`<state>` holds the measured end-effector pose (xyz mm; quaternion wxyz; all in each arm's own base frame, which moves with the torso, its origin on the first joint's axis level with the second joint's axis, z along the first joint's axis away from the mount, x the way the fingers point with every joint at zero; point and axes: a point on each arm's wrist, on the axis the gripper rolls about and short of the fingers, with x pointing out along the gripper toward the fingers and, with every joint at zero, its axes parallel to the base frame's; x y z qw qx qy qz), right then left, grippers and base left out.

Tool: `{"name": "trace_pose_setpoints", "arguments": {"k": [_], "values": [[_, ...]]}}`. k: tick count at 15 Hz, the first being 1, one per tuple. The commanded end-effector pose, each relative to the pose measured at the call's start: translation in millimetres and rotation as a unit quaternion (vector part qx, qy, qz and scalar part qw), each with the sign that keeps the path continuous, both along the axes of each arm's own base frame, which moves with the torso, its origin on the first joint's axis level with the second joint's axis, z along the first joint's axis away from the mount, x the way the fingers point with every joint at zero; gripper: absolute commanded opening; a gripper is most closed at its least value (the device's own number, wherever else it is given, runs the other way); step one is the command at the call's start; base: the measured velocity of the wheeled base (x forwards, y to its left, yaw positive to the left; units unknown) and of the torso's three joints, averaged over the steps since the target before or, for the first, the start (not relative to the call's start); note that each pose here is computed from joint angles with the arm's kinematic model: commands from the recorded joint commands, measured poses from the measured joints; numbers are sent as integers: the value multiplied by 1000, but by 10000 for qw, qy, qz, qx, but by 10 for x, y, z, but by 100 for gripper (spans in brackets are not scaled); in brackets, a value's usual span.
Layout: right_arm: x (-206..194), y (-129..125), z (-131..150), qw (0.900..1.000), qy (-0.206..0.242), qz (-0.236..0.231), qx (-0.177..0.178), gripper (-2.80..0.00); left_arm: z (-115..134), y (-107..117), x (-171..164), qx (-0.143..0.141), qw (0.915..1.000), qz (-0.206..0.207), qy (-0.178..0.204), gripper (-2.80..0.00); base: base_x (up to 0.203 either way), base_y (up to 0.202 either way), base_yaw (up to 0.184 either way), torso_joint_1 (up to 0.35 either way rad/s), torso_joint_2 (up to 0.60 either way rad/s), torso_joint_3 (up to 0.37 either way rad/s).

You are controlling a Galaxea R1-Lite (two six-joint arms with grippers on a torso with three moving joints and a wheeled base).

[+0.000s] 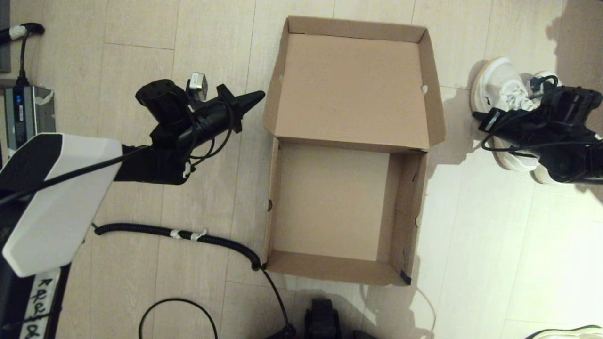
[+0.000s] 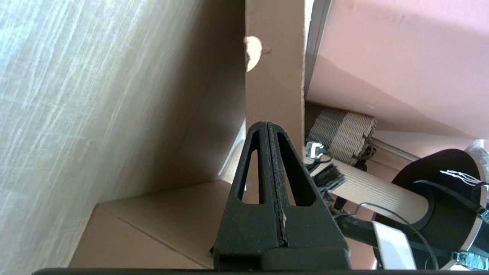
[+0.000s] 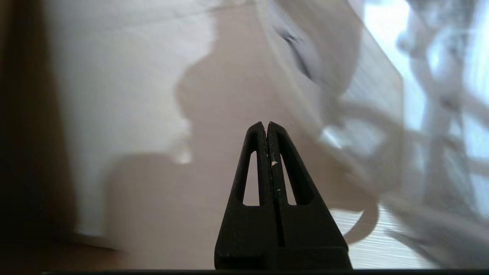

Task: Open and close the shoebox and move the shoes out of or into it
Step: Close the shoe box

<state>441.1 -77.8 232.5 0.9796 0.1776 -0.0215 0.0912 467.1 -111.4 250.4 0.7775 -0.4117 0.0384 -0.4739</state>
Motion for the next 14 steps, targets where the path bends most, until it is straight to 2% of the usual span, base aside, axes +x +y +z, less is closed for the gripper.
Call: {"name": "trace_pose_setpoints", "arguments": {"k": [1,3,5,7,8,10,14], "values": [[-41,160,171,9997,-78,225,87,-280,1,-11,-2,-13,10000,-41,-44,-280,0,0,0,0,0,0],[3,350,204,9990,18,440,117,-280,-37,-38,37,7,9999,-90,-105,-280,0,0,0,0,0,0],[169,539,80,9986,104,504,133,-280,-174,-86,142,-25,9993,-122,-339,-280,0,0,0,0,0,0],[299,721,54,9998,-16,154,151,-280,-319,-116,197,-42,9967,-239,-778,-280,0,0,0,0,0,0],[353,752,58,9998,-79,30,192,-280,-370,-139,208,-4,9959,-341,-839,-280,0,0,0,0,0,0],[363,798,76,9992,-73,48,390,-280,-369,-192,194,-15,9955,-390,-868,-280,0,0,0,0,0,0],[371,835,163,9912,142,180,1306,-280,-419,-233,207,8,9959,-439,-791,-280,0,0,0,0,0,0]]}}
